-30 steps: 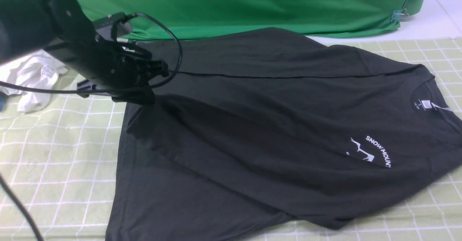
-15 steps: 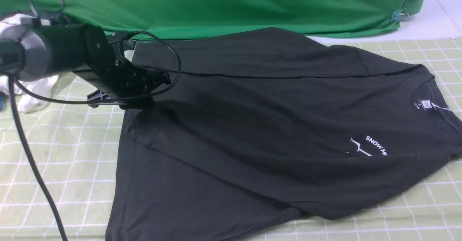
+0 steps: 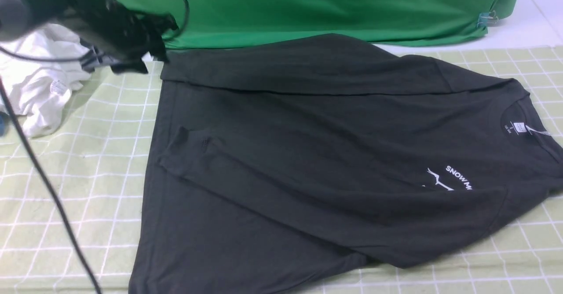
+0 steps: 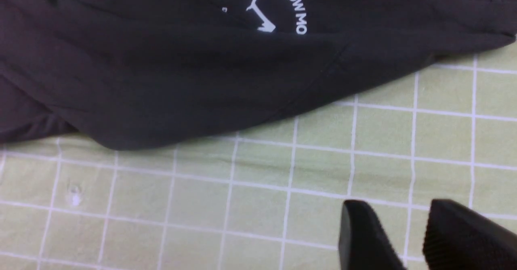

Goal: Fold a long-sleeved shirt over a green coffee tablecloth.
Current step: 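Grab the top left corner of the dark shirt with the left gripper, then fold the left side of the dark shirt inward over its body with the left gripper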

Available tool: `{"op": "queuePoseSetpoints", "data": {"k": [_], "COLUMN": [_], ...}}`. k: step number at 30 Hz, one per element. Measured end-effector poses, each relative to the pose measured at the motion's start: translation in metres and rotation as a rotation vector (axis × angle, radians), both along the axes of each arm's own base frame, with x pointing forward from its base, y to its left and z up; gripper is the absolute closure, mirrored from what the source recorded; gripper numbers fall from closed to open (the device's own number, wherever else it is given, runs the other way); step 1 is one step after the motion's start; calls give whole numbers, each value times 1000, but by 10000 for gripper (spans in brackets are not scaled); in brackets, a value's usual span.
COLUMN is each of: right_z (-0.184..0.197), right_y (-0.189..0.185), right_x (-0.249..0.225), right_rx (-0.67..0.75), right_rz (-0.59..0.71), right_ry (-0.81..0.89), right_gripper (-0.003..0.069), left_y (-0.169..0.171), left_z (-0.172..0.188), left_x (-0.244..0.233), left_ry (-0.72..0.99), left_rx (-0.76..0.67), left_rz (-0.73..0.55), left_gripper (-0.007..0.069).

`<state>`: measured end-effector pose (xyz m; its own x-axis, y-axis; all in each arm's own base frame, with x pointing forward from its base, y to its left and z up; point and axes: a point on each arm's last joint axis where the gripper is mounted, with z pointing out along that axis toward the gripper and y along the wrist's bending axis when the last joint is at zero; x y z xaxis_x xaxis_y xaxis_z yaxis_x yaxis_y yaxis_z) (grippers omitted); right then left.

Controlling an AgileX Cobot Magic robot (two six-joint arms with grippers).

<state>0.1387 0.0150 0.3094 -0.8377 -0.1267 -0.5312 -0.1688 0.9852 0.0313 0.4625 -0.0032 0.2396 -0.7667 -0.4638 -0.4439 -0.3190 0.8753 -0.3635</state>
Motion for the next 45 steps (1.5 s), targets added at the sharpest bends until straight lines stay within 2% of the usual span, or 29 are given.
{"op": "queuePoseSetpoints", "data": {"k": [7,12,18,26,29,34,35,39,42,43,45], "right_z": [1,3,8,8,8,11,11,12,11,11,11], "right_y": [0,0,0,0,0,-1,-1,-1,-1,-1,-1], "right_x": [1,5,11,11,12,15,15,15,15,15,15], "right_rx": [3,5,7,7,7,7,7,6,6,6,4], "right_rz": [-5,-10,-16,-17,-17,-22,-22,-22,-21,-21,-21], "right_ry": [-19,-62,-145,-155,-156,-203,-206,-208,-207,-207,-207], "right_gripper": [421,421,421,421,421,421,421,421,421,421,421], "left_y": [4,4,6,5,5,4,3,-4,-11,-15,-18], "left_z": [-52,-76,-91,-93,-93,-93,-90,-62,-20,10,38], "left_x": [31,44,53,60,61,61,60,55,46,36,25], "left_ry": [135,94,49,8,0,3,5,4,-31,-55,-81], "left_rx": [-151,-206,-260,-366,-383,-403,-402,-476,-534,-558,-570], "left_rz": [82,139,248,349,362,367,347,289,232,192,152], "left_gripper": [349,356,357,363,389,561,593,598,598,598,598]}}
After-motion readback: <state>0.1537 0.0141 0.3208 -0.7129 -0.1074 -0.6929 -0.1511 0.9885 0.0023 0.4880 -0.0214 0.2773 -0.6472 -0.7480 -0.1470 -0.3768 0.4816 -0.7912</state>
